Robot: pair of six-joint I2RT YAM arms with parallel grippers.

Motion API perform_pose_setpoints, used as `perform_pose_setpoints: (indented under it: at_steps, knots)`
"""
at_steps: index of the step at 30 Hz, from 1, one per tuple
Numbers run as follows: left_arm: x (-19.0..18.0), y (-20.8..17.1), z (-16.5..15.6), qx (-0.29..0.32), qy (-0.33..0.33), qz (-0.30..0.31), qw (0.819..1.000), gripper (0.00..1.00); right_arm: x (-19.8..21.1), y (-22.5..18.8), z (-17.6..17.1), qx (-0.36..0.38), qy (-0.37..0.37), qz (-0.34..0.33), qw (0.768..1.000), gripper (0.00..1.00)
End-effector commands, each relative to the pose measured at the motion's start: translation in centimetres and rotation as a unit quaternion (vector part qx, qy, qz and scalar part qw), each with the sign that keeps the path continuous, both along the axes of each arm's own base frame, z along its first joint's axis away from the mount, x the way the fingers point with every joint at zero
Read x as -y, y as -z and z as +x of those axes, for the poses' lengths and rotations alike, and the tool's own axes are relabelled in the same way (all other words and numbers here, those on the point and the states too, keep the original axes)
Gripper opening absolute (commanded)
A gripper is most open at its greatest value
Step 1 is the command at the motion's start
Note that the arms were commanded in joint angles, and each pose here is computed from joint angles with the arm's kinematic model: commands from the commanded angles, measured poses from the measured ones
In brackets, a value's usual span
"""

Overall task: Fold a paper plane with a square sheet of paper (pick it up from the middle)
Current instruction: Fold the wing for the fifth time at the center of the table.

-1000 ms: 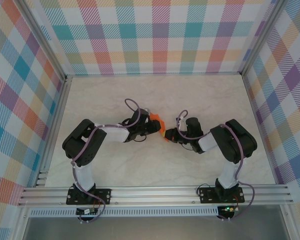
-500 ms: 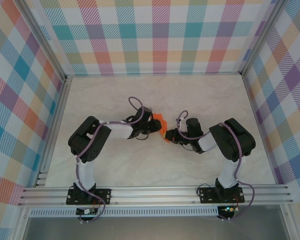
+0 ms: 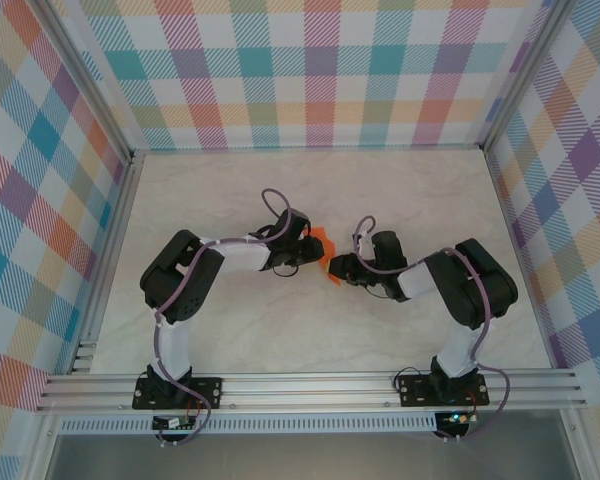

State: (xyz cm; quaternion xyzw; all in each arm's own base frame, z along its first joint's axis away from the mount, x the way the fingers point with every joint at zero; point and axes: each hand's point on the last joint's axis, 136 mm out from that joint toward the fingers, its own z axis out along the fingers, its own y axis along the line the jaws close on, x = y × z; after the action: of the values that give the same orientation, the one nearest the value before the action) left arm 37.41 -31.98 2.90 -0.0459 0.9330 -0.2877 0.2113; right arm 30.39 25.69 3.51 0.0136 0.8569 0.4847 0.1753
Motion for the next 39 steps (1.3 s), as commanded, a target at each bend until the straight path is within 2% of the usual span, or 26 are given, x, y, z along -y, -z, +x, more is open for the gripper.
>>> perform_pose_setpoints:
  at_steps: [1,10,19,24,30,39]
  knots:
    - [-0.4,1.6,-0.2,-0.015,0.003,0.028,1.0,0.32,0.4,0.3,0.6,0.001,-0.001,-0.028,1.0,0.28]
    - [-0.1,1.0,0.0,-0.013,0.001,0.02,1.0,0.32,1.0,1.1,1.6,0.02,-0.019,-0.095,0.995,0.3]
    - [-0.2,0.9,0.2,-0.015,-0.004,0.024,1.0,0.32,1.5,-2.2,2.1,0.08,-0.022,-0.118,0.99,0.32]
    - [-0.2,1.1,0.3,-0.018,-0.005,0.024,1.0,0.32,2.1,-2.2,2.6,0.086,-0.025,-0.151,0.984,0.32]
    - [0.0,0.8,0.4,-0.016,-0.004,0.021,1.0,0.31,2.5,-1.0,4.0,0.08,-0.019,-0.189,0.979,0.23]
    - [0.4,0.5,0.6,-0.014,-0.005,0.012,1.0,0.31,1.5,0.8,4.9,0.055,-0.046,-0.196,0.978,0.19]
